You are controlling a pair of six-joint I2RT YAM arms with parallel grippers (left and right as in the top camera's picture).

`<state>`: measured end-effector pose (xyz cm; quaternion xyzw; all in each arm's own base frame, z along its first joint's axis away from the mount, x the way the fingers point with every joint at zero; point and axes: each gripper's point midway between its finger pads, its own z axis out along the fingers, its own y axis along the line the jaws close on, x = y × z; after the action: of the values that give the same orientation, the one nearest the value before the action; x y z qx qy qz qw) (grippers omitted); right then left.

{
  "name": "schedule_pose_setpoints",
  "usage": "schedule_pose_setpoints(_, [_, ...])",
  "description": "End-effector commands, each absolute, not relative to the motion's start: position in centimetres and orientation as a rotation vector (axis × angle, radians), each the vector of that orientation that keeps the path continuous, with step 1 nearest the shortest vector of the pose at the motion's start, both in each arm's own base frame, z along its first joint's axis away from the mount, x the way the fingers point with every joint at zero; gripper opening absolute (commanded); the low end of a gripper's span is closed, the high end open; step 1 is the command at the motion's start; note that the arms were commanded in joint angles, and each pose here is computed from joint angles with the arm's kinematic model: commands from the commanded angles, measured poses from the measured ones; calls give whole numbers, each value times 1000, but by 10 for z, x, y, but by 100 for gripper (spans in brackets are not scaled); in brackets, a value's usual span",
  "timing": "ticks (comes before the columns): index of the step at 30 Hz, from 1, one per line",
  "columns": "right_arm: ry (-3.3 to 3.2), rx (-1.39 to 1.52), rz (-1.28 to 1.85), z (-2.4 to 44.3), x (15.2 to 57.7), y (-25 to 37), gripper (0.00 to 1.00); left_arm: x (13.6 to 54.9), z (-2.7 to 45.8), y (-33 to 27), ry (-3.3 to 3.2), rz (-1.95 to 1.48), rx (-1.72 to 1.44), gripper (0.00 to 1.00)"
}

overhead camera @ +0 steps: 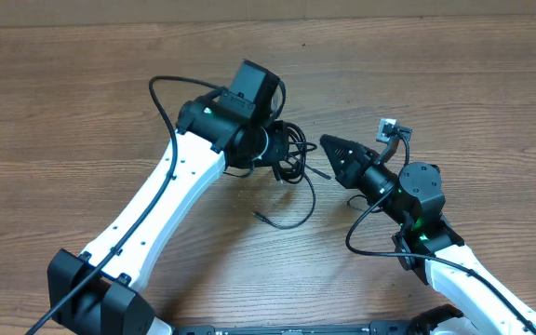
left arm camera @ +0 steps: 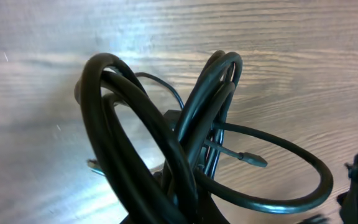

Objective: Untangle cables

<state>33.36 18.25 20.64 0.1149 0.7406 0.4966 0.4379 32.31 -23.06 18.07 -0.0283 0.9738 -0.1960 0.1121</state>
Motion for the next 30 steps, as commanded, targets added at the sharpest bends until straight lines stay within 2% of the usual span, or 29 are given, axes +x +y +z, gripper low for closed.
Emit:
schedule_pose_setpoints(1, [1793, 351, 1174, 213, 345, 171, 4, 314, 185, -239, 2875, -643, -310, 4])
schedule_pose_setpoints(13, [1933, 366, 1165, 183, 334, 179, 4, 307, 189, -260, 2858, -686, -236, 4])
schedule_pose_setpoints(19, [2026, 288, 1183, 168, 316, 205, 4, 306, 200, -283, 2837, -844, -216, 4])
schedule_pose_setpoints(30, [2074, 289, 1166, 154, 315, 208, 4, 293, 215, -308, 2842, -1070, -121, 4])
